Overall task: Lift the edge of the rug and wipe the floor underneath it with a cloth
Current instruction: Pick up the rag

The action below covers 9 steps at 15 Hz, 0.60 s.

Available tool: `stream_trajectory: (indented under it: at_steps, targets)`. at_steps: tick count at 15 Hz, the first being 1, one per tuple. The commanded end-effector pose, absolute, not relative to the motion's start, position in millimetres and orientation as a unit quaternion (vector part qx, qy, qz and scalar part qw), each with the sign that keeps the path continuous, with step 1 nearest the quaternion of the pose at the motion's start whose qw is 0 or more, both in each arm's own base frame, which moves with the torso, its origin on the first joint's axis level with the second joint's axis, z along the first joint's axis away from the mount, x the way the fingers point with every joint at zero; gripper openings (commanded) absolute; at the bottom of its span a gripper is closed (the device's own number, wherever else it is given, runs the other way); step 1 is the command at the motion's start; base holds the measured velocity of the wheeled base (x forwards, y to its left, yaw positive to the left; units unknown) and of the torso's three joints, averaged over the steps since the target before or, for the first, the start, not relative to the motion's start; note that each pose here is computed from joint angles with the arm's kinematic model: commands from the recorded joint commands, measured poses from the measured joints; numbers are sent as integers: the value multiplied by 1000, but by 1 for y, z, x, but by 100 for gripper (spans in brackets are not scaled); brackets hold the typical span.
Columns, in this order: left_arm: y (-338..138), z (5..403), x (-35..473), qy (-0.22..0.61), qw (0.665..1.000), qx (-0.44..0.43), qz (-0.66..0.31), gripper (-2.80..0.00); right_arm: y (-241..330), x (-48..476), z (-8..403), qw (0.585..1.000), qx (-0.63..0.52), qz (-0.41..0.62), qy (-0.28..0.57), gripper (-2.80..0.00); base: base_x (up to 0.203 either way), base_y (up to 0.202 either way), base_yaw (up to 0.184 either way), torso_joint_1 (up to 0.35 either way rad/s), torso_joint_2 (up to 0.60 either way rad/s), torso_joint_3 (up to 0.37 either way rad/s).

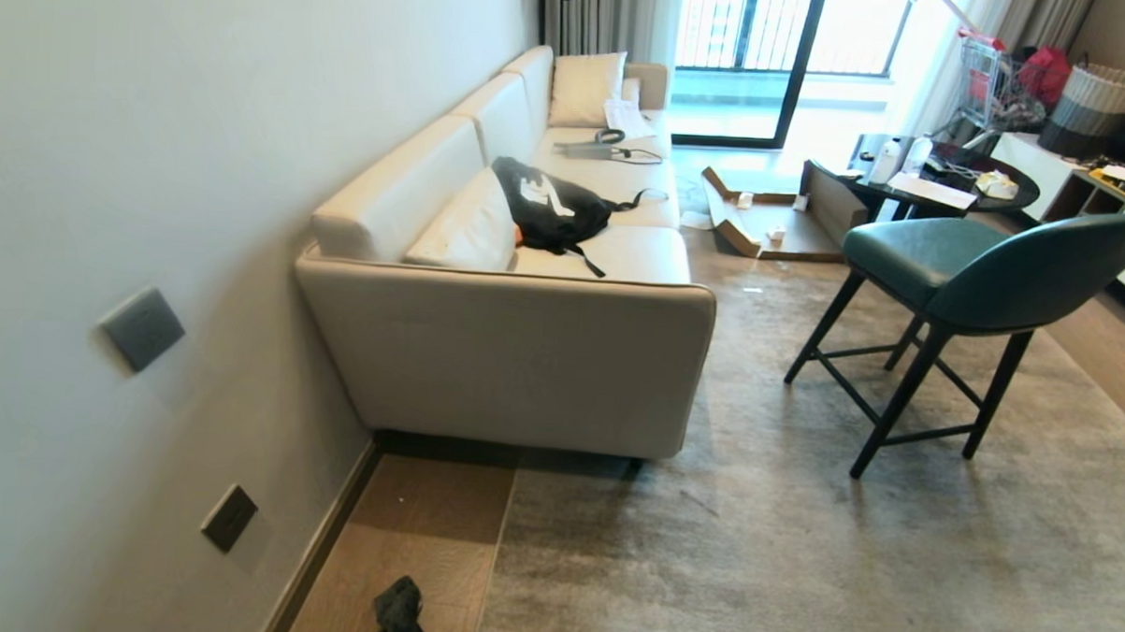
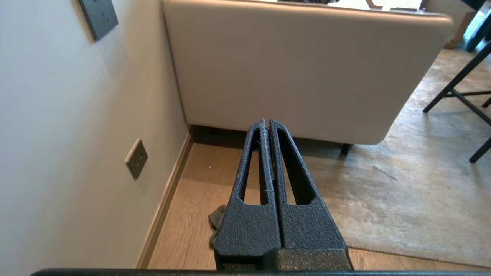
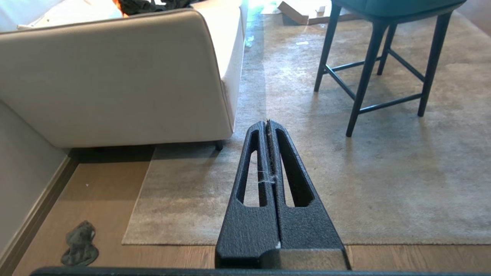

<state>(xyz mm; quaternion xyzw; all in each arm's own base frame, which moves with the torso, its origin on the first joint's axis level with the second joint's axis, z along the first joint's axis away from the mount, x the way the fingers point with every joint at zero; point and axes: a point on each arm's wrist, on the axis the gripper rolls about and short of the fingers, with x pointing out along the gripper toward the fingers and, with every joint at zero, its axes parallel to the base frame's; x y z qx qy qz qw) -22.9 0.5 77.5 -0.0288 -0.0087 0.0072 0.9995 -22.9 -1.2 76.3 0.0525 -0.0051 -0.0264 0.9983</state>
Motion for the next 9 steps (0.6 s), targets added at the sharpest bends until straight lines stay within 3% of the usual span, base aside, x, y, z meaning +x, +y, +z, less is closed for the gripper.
stream_trajectory:
  at_steps: [1,9]
  targets:
    - [0,77,-23,-9,1000,-29,7,-280,-1,-23,77,998,53,-27,-5,-280,0,0,0,-143,505,369]
    - [0,77,-23,-9,1000,-29,7,-280,-1,-23,76,998,53,-27,-4,-280,0,0,0,-88,474,379]
